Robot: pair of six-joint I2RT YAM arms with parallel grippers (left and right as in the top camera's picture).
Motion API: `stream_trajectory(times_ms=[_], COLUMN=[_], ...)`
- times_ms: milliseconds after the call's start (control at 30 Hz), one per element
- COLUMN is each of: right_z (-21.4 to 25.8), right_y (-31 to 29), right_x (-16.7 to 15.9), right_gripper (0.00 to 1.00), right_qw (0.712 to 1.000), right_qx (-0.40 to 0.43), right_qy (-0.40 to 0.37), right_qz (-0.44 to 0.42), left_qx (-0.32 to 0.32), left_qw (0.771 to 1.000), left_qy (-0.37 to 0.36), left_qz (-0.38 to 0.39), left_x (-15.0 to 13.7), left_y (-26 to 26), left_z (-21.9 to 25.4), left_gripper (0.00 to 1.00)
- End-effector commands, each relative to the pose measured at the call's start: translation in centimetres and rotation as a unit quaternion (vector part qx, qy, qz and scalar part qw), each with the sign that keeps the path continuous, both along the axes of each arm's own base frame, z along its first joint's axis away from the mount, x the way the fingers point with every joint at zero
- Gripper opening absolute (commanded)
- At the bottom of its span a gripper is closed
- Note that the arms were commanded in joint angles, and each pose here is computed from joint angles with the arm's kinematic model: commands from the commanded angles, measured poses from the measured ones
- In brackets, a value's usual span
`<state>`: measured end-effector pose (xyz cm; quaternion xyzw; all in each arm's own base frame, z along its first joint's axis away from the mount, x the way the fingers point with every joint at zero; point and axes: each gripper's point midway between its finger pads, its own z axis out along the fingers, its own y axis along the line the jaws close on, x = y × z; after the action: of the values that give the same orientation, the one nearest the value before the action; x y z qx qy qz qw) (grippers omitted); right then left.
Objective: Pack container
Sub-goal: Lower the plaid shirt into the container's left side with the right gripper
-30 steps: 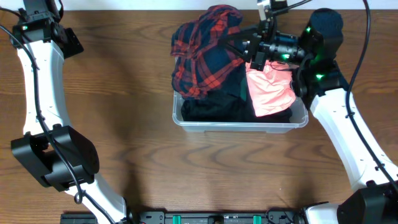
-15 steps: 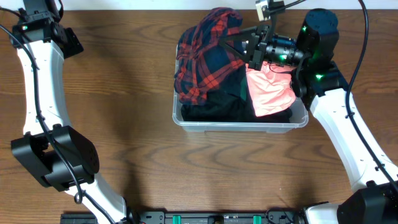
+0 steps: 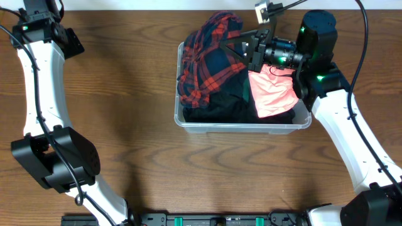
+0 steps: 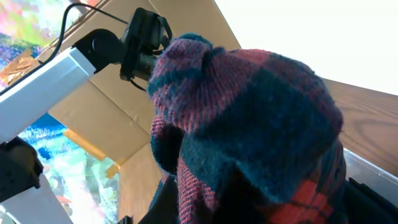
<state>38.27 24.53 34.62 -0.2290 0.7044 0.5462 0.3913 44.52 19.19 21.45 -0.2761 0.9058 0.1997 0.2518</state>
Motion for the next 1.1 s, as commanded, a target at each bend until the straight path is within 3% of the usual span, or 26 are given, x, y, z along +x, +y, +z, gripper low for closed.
stream_trajectory(times_ms=[0, 533, 700, 800, 967, 1067], right_z=[1.0, -0.6, -2.5, -3.6, -4.7, -5.3], right_y=[0.5, 2.0, 2.1, 1.8, -0.4, -1.7], right_x=[-0.4, -0.4, 0.3, 0.6, 1.6, 2.0], right_gripper=[0.01, 0.01, 0.24, 0.23, 0.08, 0.05], right_qw=[1.000, 1.000, 1.000, 0.999, 0.998, 0.997], right_qx=[-0.001, -0.011, -0.020, -0.032, -0.042, -0.045], right_qy=[-0.025, -0.018, 0.008, 0.014, 0.044, 0.061], right_qz=[0.004, 0.018, 0.017, 0.016, -0.008, -0.022], left_qx=[0.004, 0.004, 0.004, 0.004, 0.004, 0.004], left_qw=[1.000, 1.000, 1.000, 1.000, 1.000, 1.000], left_qy=[0.005, 0.005, 0.005, 0.005, 0.005, 0.005], left_qz=[0.005, 0.005, 0.005, 0.005, 0.005, 0.005], left_x=[-0.1, -0.1, -0.1, -0.1, -0.1, -0.1], left_y=[0.3, 0.3, 0.3, 0.3, 0.3, 0.3], left_z=[-0.2, -0.2, -0.2, -0.2, -0.2, -0.2], left_gripper=[0.98, 0.98, 0.98, 0.98, 0.98, 0.98])
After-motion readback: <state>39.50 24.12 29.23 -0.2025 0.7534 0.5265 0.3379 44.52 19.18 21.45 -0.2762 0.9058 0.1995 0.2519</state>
